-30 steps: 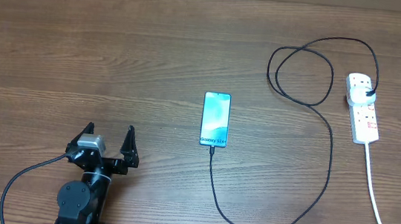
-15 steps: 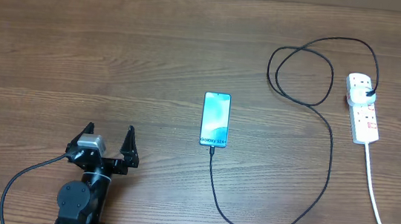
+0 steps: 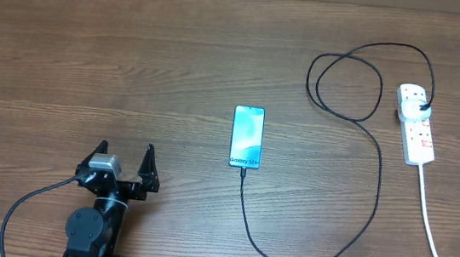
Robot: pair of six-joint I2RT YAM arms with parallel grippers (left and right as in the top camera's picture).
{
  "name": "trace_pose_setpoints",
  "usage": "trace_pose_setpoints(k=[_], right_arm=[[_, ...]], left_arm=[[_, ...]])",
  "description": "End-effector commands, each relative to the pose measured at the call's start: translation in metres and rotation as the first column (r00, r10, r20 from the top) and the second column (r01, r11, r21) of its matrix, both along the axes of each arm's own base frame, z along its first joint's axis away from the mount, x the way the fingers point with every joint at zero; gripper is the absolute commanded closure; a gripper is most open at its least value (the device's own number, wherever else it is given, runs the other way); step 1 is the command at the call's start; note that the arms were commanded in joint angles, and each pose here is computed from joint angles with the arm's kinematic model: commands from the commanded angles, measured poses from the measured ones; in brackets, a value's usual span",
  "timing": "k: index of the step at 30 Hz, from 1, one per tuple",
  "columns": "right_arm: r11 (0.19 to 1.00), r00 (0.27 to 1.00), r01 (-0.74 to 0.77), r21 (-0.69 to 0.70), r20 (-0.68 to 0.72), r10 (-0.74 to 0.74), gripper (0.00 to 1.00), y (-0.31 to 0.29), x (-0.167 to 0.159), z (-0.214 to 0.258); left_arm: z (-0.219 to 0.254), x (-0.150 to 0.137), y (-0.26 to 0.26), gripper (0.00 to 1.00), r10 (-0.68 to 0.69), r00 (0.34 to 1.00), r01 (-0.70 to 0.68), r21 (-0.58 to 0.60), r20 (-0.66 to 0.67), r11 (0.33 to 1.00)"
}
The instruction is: Plug charger to phone and switch on socket
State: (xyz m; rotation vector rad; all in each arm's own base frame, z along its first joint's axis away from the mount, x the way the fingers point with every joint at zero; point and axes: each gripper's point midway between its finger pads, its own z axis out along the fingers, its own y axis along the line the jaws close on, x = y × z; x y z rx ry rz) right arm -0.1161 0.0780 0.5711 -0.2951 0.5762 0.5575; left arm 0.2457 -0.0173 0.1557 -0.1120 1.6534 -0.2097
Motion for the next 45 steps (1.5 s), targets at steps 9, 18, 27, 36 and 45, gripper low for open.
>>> trace_pose_setpoints(k=[9,18,27,36,45], right_arm=[[0.944,0.842,0.267,0.193,-0.522,-0.132,0.0,-0.062,0.256,-0.145],[0.962,0.742,0.244,0.126,-0.663,-0.101,0.0,-0.055,0.333,-0.272],[0.965,0.673,0.242,0.1,-0.734,-0.093,0.0,-0.053,0.348,-0.318],[0.94,0.51,0.335,0.063,-0.851,-0.124,0.0,-0.067,0.362,-0.376],[0.913,0.402,0.408,0.027,-0.903,-0.153,0.0,-0.08,0.363,-0.404]], left_arm=[[0.0,0.0,0.002,0.0,0.007,1.0,-0.007,0.019,0.006,1.0],[0.0,0.0,0.002,0.0,0.007,1.0,-0.007,0.019,0.006,1.0],[0.0,0.0,0.002,0.0,0.007,1.0,-0.007,0.019,0.006,1.0],[0.0,0.0,0.002,0.0,0.007,1.0,-0.007,0.019,0.006,1.0],[0.0,0.0,0.002,0.01,0.007,1.0,-0.007,0.019,0.006,1.0]])
